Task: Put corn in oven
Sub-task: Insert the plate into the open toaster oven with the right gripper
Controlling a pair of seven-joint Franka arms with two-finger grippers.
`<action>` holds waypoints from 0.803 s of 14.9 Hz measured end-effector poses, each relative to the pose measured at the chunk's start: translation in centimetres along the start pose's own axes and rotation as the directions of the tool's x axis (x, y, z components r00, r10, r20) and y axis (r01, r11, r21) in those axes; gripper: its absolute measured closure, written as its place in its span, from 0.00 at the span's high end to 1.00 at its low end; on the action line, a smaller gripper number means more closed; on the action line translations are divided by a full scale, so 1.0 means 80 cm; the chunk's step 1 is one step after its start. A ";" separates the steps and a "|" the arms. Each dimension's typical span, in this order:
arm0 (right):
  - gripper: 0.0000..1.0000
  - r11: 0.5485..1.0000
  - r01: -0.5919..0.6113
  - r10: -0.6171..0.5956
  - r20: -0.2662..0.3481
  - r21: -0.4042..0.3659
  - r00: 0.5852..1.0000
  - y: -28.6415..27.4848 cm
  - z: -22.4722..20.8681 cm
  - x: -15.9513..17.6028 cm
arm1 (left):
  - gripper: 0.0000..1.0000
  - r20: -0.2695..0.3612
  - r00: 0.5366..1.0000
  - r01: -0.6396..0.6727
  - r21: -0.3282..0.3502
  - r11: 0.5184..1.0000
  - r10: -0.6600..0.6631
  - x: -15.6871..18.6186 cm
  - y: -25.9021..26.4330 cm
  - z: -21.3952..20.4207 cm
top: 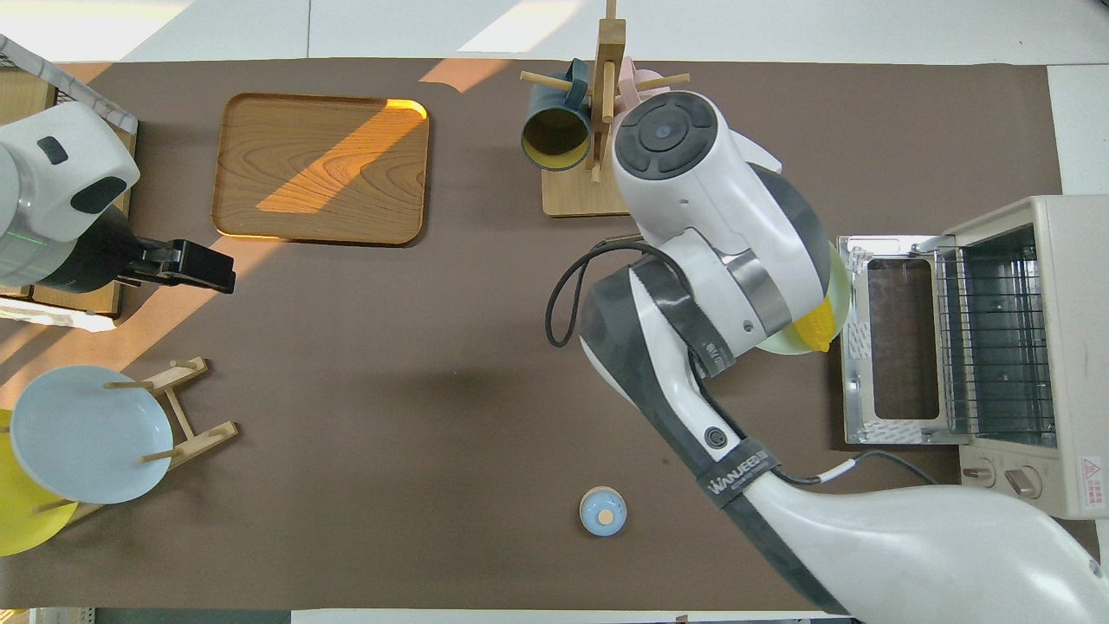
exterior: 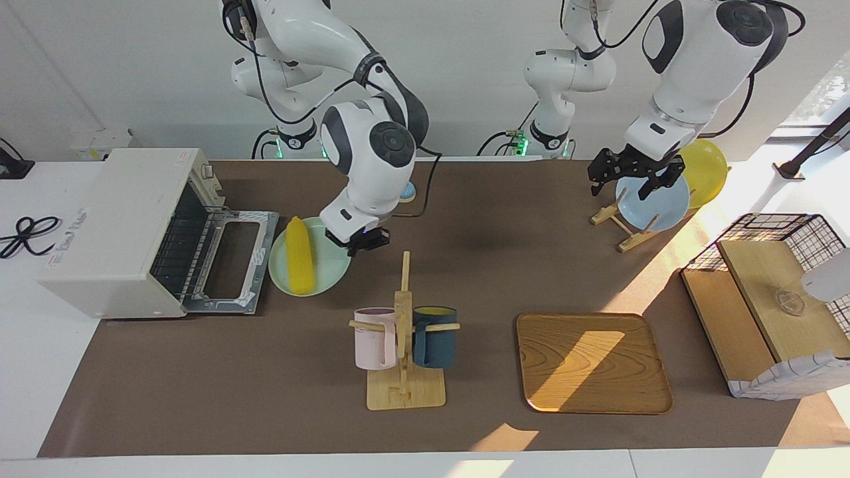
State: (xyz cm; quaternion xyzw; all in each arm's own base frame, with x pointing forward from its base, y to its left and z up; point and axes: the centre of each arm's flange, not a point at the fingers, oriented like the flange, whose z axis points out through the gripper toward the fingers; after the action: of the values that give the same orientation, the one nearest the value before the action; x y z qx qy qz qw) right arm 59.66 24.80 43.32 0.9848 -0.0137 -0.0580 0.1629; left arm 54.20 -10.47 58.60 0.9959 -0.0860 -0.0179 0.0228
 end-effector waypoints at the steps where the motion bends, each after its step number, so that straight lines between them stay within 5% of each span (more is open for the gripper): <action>1: 0.02 1.000 -0.016 0.017 0.016 -0.023 1.000 0.020 0.012 0.002 | 1.00 0.003 1.000 -0.004 0.008 1.000 0.004 0.001 0.001 0.002; 6: 0.02 0.994 -0.057 0.066 0.100 -0.093 0.993 0.140 0.072 0.004 | 1.00 0.004 1.000 -0.011 0.023 1.000 0.011 0.001 0.003 0.003; 12: 0.02 0.994 -0.092 0.101 0.175 -0.059 0.979 0.291 0.128 -0.010 | 1.00 0.004 1.000 -0.009 0.023 1.000 0.009 0.001 0.002 0.003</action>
State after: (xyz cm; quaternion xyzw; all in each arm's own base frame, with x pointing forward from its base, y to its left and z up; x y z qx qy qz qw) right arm 57.43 -0.47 41.29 0.9694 -0.0746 -0.1380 0.1888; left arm 54.26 -10.63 58.40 0.9956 -0.0907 -0.0186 0.0111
